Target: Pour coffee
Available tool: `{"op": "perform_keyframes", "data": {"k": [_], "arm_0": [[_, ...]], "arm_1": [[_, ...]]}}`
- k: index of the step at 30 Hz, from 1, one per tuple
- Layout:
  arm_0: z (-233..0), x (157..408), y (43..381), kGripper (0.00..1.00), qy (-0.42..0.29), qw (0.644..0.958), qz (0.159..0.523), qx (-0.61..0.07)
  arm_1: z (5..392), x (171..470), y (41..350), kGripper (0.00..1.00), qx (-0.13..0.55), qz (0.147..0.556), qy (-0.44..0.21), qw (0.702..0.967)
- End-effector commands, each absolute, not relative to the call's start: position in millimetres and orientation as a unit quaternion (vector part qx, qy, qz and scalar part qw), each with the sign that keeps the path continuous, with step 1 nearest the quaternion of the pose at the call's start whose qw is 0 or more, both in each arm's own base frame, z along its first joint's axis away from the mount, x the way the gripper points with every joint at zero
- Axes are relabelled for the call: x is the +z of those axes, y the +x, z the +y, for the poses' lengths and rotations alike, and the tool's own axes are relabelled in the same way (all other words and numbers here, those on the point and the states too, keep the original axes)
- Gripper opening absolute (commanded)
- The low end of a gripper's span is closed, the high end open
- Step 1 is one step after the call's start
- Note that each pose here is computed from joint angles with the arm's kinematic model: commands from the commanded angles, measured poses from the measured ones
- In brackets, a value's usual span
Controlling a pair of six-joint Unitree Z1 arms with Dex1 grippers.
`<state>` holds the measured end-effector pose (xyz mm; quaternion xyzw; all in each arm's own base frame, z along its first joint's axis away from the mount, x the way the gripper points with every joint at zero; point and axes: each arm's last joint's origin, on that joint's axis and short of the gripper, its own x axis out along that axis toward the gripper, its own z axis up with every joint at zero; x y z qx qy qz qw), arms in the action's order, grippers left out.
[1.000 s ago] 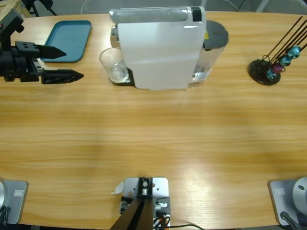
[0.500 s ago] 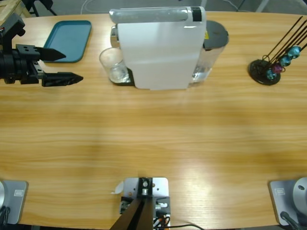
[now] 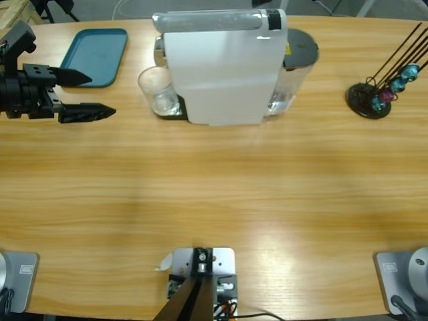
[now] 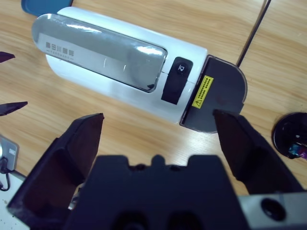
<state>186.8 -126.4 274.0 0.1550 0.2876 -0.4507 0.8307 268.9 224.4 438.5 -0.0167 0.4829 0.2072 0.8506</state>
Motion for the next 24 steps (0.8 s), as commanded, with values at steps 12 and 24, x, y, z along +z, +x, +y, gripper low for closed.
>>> {"op": "perform_keyframes", "data": {"k": [12, 24], "arm_0": [[-123.8, 263.5, 179.2, 1.000, 0.162, 0.822, 0.306, -0.452], [-125.0, 263.0, 180.2, 1.000, 0.164, 0.821, 0.307, -0.452]], "arm_1": [[207.9, 445.2, 250.4, 1.000, 0.190, 0.480, -0.014, 0.856], [173.1, 439.4, 207.1, 1.000, 0.233, 0.427, -0.009, 0.873]]}}
